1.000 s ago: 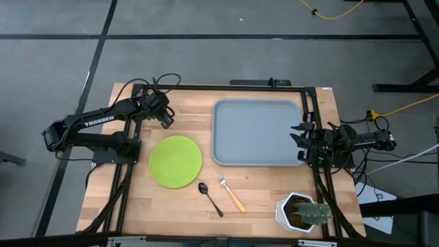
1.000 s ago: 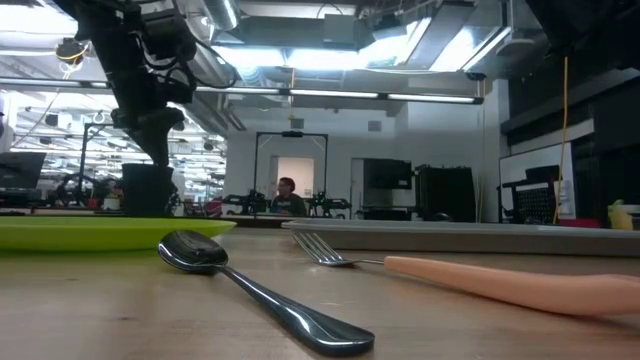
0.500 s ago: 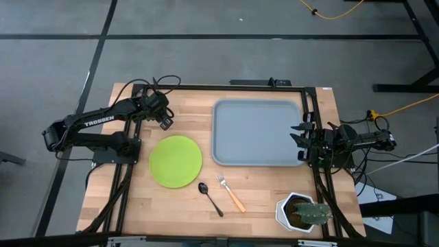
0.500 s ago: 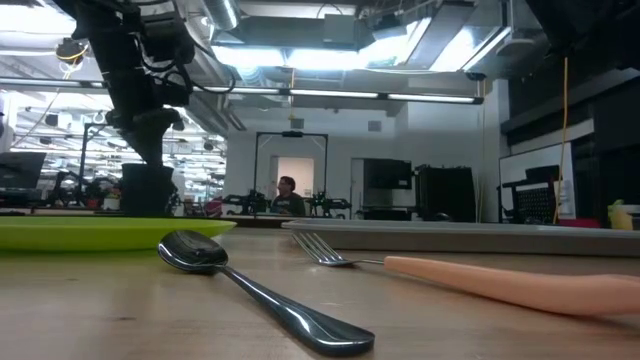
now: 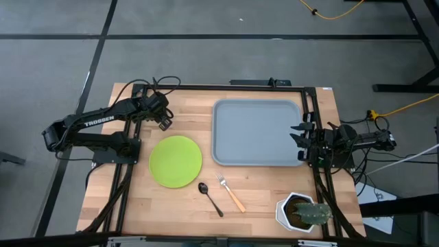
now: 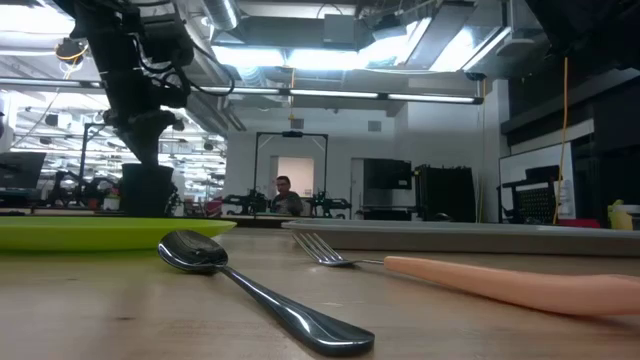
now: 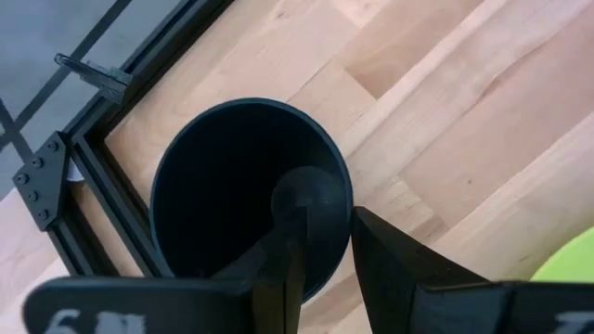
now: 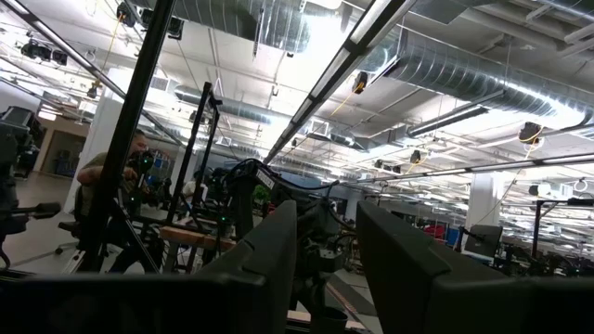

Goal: Pick and place plate/cup/fork/spoon on tray
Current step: Put the black cup on the gray serving tray

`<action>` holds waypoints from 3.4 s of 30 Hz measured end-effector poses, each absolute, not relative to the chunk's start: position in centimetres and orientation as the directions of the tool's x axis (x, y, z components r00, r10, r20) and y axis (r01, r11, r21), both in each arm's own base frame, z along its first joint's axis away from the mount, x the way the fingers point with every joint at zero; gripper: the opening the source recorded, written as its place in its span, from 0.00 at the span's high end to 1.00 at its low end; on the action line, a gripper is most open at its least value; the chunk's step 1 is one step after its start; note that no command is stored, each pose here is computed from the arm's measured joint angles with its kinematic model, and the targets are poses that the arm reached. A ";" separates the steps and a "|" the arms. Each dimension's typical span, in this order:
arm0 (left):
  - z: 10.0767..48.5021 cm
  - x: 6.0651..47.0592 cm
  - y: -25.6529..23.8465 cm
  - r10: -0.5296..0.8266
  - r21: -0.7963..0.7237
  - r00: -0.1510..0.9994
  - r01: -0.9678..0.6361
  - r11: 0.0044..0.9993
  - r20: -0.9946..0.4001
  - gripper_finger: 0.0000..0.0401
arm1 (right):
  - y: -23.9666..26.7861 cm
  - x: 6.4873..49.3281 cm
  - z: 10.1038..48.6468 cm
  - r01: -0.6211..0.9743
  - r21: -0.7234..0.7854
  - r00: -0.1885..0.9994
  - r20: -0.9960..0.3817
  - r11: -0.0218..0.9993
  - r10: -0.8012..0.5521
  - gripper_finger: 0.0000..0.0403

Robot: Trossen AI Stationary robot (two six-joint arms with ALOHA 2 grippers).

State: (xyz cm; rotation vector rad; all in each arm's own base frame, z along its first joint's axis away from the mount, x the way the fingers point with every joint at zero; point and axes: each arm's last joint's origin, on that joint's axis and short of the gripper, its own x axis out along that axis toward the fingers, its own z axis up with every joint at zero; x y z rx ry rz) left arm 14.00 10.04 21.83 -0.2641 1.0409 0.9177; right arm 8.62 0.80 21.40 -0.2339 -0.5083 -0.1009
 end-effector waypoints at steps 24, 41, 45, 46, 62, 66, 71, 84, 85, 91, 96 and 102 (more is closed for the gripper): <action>21.4 14.0 10.0 0.514 0.224 0.177 -0.750 0.623 -0.839 0.91 | 0.8 8.6 21.4 0.154 -0.197 0.869 0.493 0.968 -0.038 0.70; 26.7 19.1 11.7 0.546 -0.095 0.781 -0.595 0.798 -0.304 0.99 | 0.8 8.6 21.4 0.153 -0.196 0.869 0.493 0.969 -0.038 0.70; 27.8 21.6 11.7 0.452 -0.123 0.887 -0.460 0.879 -0.088 1.00 | 0.8 8.6 21.4 0.153 -0.197 0.869 0.493 0.968 -0.038 0.70; 27.9 22.4 11.7 0.439 -0.122 0.897 -0.443 0.888 -0.060 1.00 | 0.8 8.6 21.4 0.153 -0.197 0.869 0.493 0.968 -0.038 0.70; 26.2 35.5 15.7 0.337 0.063 0.716 -0.381 0.922 -0.612 1.00 | 0.8 8.6 21.3 0.152 -0.197 0.872 0.488 0.969 -0.038 0.70; 26.0 36.9 15.2 0.307 0.062 0.701 -0.353 0.934 -0.643 1.00 | 0.8 8.7 21.3 0.150 -0.195 0.873 0.486 0.969 -0.037 0.70; 25.1 37.1 13.8 0.290 0.082 0.642 -0.333 0.939 -0.710 1.00 | 0.8 8.7 21.3 0.150 -0.197 0.875 0.483 0.969 -0.037 0.70; 25.0 37.9 11.0 0.301 0.131 0.631 -0.302 0.944 -0.715 0.93 | 0.8 8.7 21.3 0.149 -0.198 0.877 0.479 0.969 -0.037 0.70; 25.0 37.9 11.0 0.301 0.131 0.631 -0.302 0.944 -0.715 0.93 | 0.8 8.7 21.3 0.149 -0.198 0.877 0.479 0.969 -0.037 0.70; 25.0 37.9 11.0 0.302 0.131 0.630 -0.303 0.944 -0.715 0.92 | 0.8 8.7 21.3 0.149 -0.198 0.877 0.479 0.969 -0.037 0.70; 25.0 37.9 11.0 0.303 0.132 0.630 -0.304 0.944 -0.715 0.92 | 0.8 8.7 21.3 0.149 -0.198 0.877 0.478 0.969 -0.037 0.70; 25.1 37.9 11.0 0.303 0.133 0.631 -0.303 0.944 -0.714 0.92 | 0.8 8.7 21.2 0.149 -0.199 0.878 0.476 0.969 -0.037 0.70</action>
